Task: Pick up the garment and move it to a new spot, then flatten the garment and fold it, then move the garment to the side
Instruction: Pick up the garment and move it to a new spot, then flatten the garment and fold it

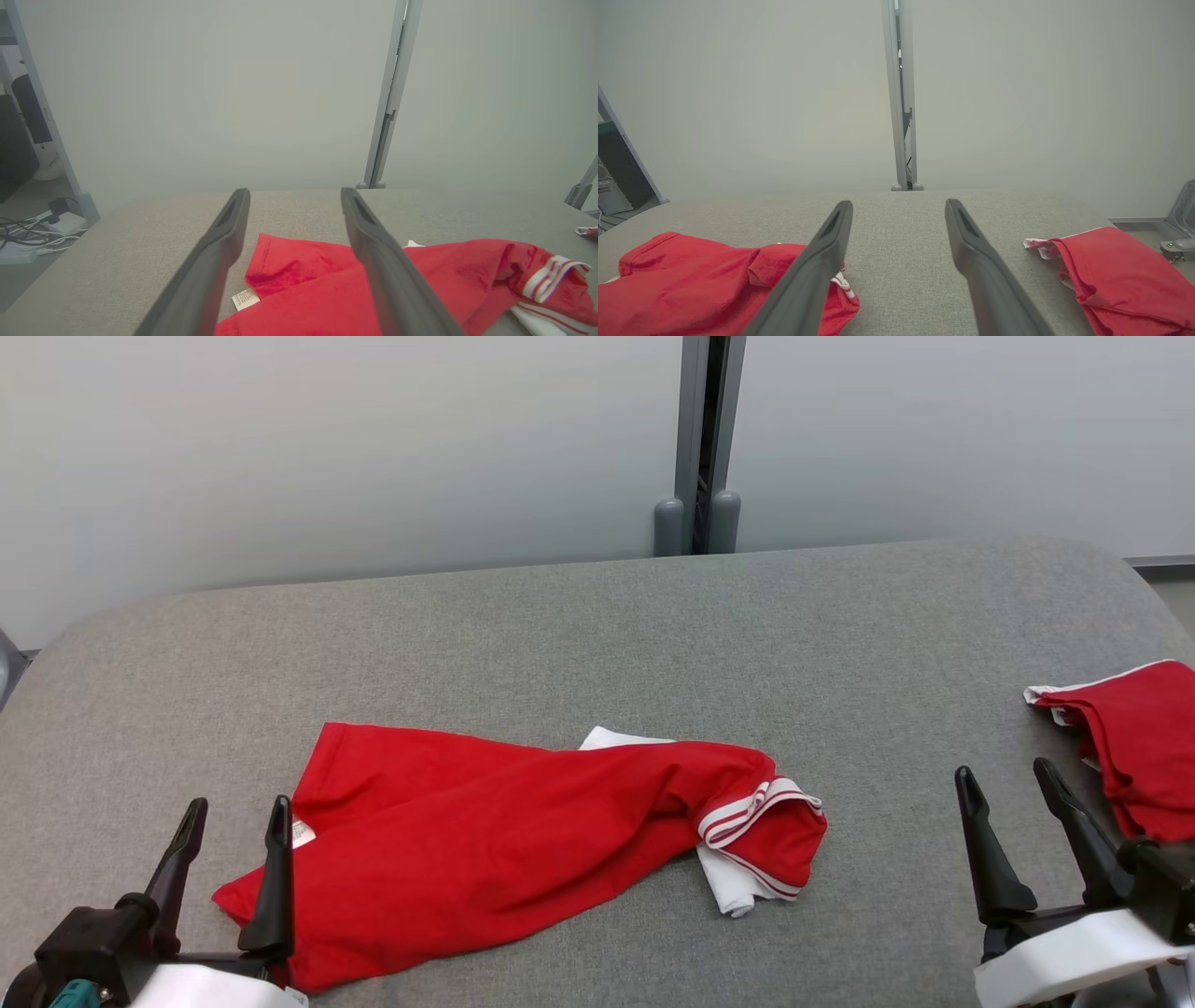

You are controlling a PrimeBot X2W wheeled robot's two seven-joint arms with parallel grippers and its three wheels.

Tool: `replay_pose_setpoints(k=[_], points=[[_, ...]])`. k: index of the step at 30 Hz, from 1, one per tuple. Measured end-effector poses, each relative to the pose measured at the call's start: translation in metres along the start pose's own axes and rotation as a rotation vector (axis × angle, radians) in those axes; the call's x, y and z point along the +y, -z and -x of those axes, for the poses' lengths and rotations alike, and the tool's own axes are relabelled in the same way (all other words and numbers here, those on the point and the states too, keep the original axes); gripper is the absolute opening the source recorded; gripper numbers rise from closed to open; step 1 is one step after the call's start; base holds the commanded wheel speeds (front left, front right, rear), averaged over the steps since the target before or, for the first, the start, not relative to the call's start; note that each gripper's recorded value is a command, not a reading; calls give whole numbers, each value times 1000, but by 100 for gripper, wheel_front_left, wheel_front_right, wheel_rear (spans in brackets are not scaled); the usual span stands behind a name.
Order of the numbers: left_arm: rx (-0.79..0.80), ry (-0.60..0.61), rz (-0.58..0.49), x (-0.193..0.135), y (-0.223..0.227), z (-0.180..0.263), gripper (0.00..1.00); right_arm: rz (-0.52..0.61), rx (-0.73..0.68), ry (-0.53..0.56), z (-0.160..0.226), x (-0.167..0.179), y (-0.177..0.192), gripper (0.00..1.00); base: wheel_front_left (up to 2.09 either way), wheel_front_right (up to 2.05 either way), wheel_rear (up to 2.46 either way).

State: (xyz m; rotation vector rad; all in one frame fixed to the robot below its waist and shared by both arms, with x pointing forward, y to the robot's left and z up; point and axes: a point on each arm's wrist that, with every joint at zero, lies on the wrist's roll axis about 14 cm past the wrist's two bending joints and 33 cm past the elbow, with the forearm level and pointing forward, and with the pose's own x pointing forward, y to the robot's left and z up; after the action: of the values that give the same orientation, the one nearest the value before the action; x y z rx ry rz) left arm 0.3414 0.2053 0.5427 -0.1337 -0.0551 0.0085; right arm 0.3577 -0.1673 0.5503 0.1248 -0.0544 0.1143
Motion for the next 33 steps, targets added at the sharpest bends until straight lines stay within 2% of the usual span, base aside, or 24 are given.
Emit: replay_pose_setpoints(k=[25, 30, 33], points=[[30, -8, 4, -5, 1, 2, 100, 13, 35, 17, -5, -7, 7, 100, 0, 0, 0], [29, -1, 6, -7, 1, -5, 100, 28, 79, -6, -17, -10, 16, 100, 0, 0, 0], [33, 10, 13, -11, 3, -12, 100, 35, 140, -58, -31, -6, 30, 100, 0, 0, 0]])
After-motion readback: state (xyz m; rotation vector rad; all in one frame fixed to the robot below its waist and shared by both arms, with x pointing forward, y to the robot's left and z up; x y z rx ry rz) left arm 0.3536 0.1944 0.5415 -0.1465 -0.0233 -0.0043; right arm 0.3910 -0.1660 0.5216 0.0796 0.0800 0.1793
